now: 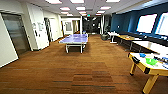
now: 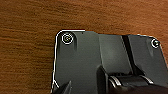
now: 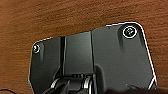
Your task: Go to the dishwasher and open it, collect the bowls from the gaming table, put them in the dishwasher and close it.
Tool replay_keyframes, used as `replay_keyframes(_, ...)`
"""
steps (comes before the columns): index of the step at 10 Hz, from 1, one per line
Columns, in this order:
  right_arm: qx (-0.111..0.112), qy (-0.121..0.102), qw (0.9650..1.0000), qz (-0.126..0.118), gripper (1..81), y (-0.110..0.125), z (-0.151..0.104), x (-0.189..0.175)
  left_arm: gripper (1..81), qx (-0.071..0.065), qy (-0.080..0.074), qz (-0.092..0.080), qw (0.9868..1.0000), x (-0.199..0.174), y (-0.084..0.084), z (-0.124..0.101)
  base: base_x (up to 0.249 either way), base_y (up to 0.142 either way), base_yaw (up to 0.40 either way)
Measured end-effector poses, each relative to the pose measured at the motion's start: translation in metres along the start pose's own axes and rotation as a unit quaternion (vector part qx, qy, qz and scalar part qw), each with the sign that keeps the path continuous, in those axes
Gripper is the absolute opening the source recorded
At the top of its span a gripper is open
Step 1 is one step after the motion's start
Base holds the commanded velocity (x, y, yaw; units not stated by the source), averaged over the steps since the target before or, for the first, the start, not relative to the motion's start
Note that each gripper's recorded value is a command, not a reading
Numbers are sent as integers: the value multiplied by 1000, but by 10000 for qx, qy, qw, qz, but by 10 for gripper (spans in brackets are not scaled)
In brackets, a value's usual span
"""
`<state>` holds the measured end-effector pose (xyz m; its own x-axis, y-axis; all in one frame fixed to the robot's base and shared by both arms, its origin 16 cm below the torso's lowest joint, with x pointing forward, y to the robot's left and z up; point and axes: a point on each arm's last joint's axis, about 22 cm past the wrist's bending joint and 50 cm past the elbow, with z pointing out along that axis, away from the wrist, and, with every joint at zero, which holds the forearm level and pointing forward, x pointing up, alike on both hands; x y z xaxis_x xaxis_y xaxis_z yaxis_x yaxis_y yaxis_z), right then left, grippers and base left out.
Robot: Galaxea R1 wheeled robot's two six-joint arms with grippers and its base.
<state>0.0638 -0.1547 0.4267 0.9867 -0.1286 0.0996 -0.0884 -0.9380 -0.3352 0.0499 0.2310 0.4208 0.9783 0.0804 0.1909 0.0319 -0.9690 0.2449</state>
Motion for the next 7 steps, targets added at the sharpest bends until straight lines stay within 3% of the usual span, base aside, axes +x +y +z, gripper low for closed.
replay_keyframes(7,8,2,10000,-1,811,-1,0,0,811,-48,3,1,10000,0,8,2,194,-79,0)
